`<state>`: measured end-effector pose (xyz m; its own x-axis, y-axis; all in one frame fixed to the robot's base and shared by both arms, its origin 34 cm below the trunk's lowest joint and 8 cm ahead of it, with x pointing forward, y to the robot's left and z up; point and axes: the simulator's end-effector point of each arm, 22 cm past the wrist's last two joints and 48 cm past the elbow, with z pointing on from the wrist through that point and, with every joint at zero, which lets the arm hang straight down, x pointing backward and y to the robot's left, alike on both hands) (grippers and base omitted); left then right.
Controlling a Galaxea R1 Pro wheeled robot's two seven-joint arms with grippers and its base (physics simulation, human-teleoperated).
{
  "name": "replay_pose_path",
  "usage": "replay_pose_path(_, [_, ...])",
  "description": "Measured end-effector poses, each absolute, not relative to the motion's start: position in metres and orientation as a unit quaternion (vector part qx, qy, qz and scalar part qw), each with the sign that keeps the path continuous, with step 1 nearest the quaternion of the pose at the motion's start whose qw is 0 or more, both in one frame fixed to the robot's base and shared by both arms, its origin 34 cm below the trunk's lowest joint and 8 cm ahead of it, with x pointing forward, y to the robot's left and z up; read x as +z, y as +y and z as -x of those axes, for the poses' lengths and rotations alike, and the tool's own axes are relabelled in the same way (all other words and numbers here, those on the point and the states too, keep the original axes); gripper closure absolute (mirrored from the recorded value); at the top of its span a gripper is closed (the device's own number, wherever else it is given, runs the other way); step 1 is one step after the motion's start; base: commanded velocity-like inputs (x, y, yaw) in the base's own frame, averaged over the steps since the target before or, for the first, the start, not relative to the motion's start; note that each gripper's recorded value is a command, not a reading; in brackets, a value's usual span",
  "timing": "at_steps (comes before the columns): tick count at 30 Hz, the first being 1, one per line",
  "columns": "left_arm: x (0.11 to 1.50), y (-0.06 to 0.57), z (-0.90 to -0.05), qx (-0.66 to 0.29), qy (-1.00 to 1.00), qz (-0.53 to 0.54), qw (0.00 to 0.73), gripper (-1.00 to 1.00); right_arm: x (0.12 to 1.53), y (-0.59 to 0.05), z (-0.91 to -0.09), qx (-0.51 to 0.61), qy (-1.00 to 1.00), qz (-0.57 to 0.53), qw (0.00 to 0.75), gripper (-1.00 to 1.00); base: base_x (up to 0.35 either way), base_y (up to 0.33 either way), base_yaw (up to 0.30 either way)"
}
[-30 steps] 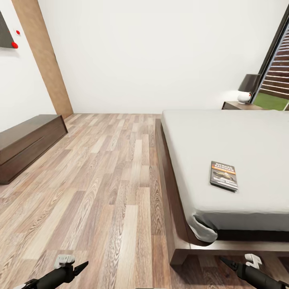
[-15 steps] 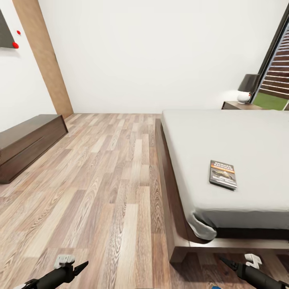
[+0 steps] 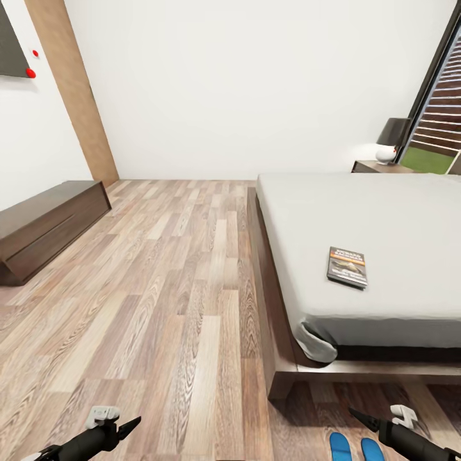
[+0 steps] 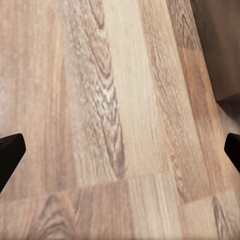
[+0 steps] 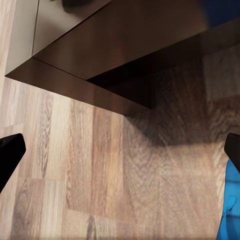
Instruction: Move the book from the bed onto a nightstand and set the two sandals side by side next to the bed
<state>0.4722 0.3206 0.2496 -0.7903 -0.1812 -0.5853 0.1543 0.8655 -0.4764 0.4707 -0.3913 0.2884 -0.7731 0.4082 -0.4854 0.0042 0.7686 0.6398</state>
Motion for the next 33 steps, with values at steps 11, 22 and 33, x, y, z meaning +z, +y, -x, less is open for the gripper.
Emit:
replay_pose_path(11, [0.255, 0.321, -0.475, -0.259, 0.908, 0.006, 0.329, -1.0, 0.294, -0.391, -0.473, 0.32, 0.884, -0.114, 0.321, -1.0, -0.001, 0.0, 0.0])
replay_pose_path(22, [0.274, 0.32, -0.486, -0.26, 0.901, 0.0, 0.349, -1.0, 0.313, -0.391, -0.483, 0.323, 0.876, -0.107, 0.341, -1.0, 0.0, 0.0, 0.0])
replay_pose_path(33, [0.292, 0.308, -0.496, -0.268, 0.891, -0.004, 0.366, -1.0, 0.321, -0.357, -0.481, 0.344, 0.877, -0.067, 0.329, -1.0, 0.0, 0.0, 0.0])
